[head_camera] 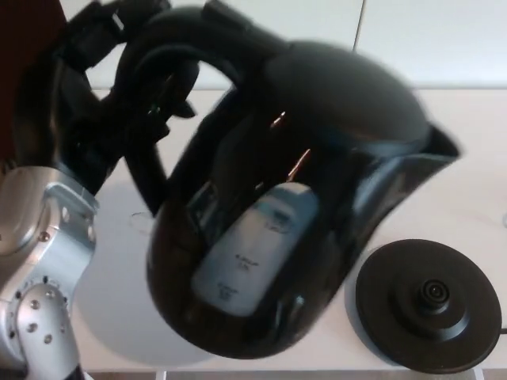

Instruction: The robot walk towards a table in front and uses its left hand to pick up the pot from the base and places it on the table

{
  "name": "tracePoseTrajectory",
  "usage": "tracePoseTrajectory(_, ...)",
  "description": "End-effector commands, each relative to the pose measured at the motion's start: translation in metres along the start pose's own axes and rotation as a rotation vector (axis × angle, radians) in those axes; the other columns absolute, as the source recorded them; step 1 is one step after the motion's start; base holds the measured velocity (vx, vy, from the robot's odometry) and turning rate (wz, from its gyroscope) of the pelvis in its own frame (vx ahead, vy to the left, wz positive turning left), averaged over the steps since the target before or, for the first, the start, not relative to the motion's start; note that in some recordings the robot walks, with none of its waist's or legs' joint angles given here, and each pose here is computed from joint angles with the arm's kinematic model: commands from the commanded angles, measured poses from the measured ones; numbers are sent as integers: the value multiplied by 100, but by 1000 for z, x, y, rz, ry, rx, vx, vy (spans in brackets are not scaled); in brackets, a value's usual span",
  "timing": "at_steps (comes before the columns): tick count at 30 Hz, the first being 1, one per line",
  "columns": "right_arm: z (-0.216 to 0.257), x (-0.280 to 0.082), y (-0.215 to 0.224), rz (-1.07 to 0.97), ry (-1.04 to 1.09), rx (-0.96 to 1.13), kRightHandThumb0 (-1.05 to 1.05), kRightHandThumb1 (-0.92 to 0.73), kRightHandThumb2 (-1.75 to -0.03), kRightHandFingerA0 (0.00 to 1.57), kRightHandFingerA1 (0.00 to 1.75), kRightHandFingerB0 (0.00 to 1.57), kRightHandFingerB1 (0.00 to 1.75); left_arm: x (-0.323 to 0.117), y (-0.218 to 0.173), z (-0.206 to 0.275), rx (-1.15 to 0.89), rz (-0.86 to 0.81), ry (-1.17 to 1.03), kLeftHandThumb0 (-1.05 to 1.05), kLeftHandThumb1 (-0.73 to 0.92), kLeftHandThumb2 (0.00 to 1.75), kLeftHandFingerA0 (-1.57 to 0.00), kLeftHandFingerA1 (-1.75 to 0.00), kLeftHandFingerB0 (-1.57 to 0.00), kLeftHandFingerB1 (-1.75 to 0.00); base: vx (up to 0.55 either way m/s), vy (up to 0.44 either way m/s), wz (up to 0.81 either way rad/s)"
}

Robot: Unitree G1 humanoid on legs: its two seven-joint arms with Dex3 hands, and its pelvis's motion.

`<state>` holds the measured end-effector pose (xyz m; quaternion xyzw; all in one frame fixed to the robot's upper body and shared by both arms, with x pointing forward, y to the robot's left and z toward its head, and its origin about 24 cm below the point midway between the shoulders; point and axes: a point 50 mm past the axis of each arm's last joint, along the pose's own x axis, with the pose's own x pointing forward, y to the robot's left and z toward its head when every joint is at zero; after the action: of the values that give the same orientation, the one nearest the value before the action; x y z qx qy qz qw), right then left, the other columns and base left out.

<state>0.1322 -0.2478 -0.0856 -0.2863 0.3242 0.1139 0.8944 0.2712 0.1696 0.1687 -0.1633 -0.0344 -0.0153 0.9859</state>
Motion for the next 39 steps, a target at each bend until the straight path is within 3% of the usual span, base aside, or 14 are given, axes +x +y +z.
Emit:
tracePoseTrajectory(1,-3,-2,-5,-6,-1,-8,-36,-64,-58,51,46,46,41,5,11,1,-2,5,-46,-14,85,66,-93,-153,-69,-92,0,0,0)
tracePoseTrajectory(16,3,0,-4,-16,-20,-22,-35,-63,-58,51,45,49,43,39,9,-41,130,104,52,-14,87,65,-86,-153,-55,-108,0,0,0)
tracePoseTrajectory(17,4,1,-5,-18,-27,-19,-39,-47,-82,46,58,38,52,41,5,-43,161,101,45,-16,87,65,-90,-149,-59,-104,0,0,0)
tracePoseTrajectory(18,5,1,-6,-19,-29,-17,-39,-47,-82,46,58,38,52,42,3,-44,174,100,41,-16,87,65,-90,-149,-59,-104,0,0,0)
tracePoseTrajectory(19,7,3,-7,-20,-29,-24,-35,-63,-58,51,45,48,42,43,-1,-44,204,93,34,-15,89,66,-85,-153,-55,-105,0,0,0)
tracePoseTrajectory(27,12,6,-9,-22,-36,-16,-35,-63,-58,51,45,48,42,39,-13,-53,237,62,30,-13,89,66,-85,-148,-59,-96,0,0,0)
tracePoseTrajectory(28,13,5,-9,-24,-38,-27,-35,-63,-58,52,44,48,42,38,-13,-56,227,47,33,-12,87,65,-89,-142,-62,-88,0,0,0)
tracePoseTrajectory(29,14,5,-9,-24,-37,-33,-40,-48,-82,46,57,38,52,36,-12,-59,223,32,35,-10,87,67,-89,-143,-64,-78,0,0,0)
tracePoseTrajectory(34,17,6,-11,-22,-39,-43,-40,-48,-82,45,56,38,52,34,-8,-61,237,-16,17,-17,82,64,-96,-110,-59,-45,0,0,0)
tracePoseTrajectory(35,18,7,-12,-30,-41,-42,-39,-48,-81,46,57,39,52,34,-6,-59,259,-58,7,-38,70,62,-90,-60,-39,-34,0,0,0)
tracePoseTrajectory(36,19,7,-13,-34,-39,-39,-39,-48,-81,45,57,38,52,33,-4,-57,276,-92,5,-54,55,79,-59,-55,-26,-42,0,0,0)
tracePoseTrajectory(37,19,7,-13,-35,-39,-39,-39,-48,-81,45,57,38,52,33,-4,-56,280,-100,6,-54,55,79,-59,-55,-26,-42,0,0,0)
tracePoseTrajectory(38,19,7,-14,-35,-38,-43,-34,-62,-58,50,44,48,42,32,-3,-55,289,-129,15,-63,52,78,-36,-46,-12,-37,0,0,0)
tracePoseTrajectory(39,19,8,-13,-35,-37,-45,-39,-48,-81,46,57,40,52,30,-1,-52,295,-198,41,-75,49,83,-7,-33,-7,-20,0,0,0)
